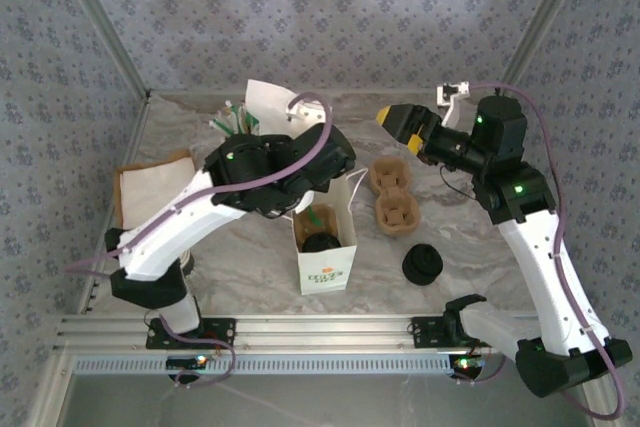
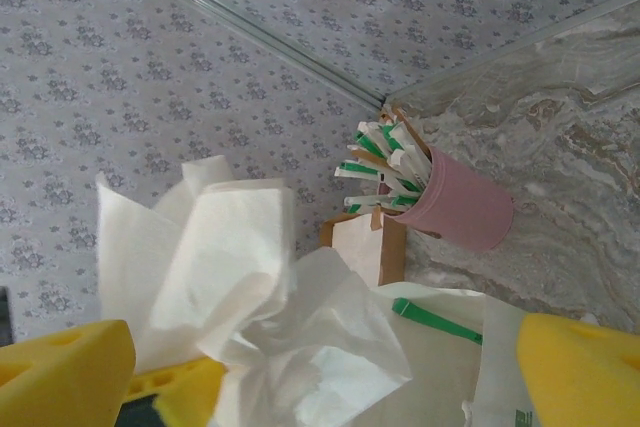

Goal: Pack the takeout coffee

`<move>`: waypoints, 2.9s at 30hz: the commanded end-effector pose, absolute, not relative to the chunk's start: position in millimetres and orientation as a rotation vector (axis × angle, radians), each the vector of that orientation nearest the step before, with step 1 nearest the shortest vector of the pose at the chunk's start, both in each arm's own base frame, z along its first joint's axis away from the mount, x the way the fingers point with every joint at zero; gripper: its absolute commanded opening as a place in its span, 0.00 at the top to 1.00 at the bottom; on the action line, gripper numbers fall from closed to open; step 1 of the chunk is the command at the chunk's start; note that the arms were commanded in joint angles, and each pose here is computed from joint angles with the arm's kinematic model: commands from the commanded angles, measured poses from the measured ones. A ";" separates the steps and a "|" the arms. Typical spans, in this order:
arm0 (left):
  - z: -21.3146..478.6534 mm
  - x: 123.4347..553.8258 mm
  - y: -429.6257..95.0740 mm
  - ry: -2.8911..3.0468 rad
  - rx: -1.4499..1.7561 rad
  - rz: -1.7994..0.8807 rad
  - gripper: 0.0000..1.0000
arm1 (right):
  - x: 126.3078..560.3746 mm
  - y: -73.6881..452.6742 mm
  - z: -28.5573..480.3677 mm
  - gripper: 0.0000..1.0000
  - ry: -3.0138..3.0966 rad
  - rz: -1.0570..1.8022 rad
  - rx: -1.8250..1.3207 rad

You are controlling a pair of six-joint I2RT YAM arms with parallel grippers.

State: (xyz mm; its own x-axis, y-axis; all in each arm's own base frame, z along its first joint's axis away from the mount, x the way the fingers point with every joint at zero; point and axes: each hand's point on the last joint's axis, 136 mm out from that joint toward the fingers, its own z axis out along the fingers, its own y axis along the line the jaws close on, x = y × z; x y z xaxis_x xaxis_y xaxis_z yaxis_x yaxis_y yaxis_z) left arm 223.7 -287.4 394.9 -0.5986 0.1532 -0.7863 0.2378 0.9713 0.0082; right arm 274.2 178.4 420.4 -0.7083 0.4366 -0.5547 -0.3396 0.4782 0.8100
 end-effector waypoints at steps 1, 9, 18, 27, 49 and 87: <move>377.1 214.4 -285.5 2.303 0.340 -0.035 1.00 | 266.0 176.7 422.9 0.00 1.957 1.324 0.059; 337.7 205.4 -312.2 2.435 0.439 0.072 1.00 | 264.5 174.1 421.3 0.00 1.955 1.336 0.067; 328.6 200.7 -309.5 2.481 0.377 0.059 1.00 | 264.7 171.0 419.5 0.00 1.955 1.343 0.078; 319.9 197.9 -302.2 2.505 0.259 -0.203 1.00 | 265.1 171.4 418.9 0.00 1.950 1.353 0.080; 324.6 194.5 -292.4 2.471 0.131 -0.570 1.00 | 261.7 180.7 418.8 0.00 1.955 1.373 0.041; 251.0 198.1 -302.2 2.686 0.212 -0.260 0.89 | 254.1 201.4 402.1 0.02 2.020 1.392 -0.051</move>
State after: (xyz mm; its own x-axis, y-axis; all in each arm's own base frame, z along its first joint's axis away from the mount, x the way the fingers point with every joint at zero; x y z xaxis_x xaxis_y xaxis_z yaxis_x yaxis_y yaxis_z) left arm 198.3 -303.2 231.2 -0.9058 0.0995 -0.4120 0.1706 0.9754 -0.1396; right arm 257.8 197.6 401.5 -0.7733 0.3570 -0.5241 -0.3590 0.4348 0.8259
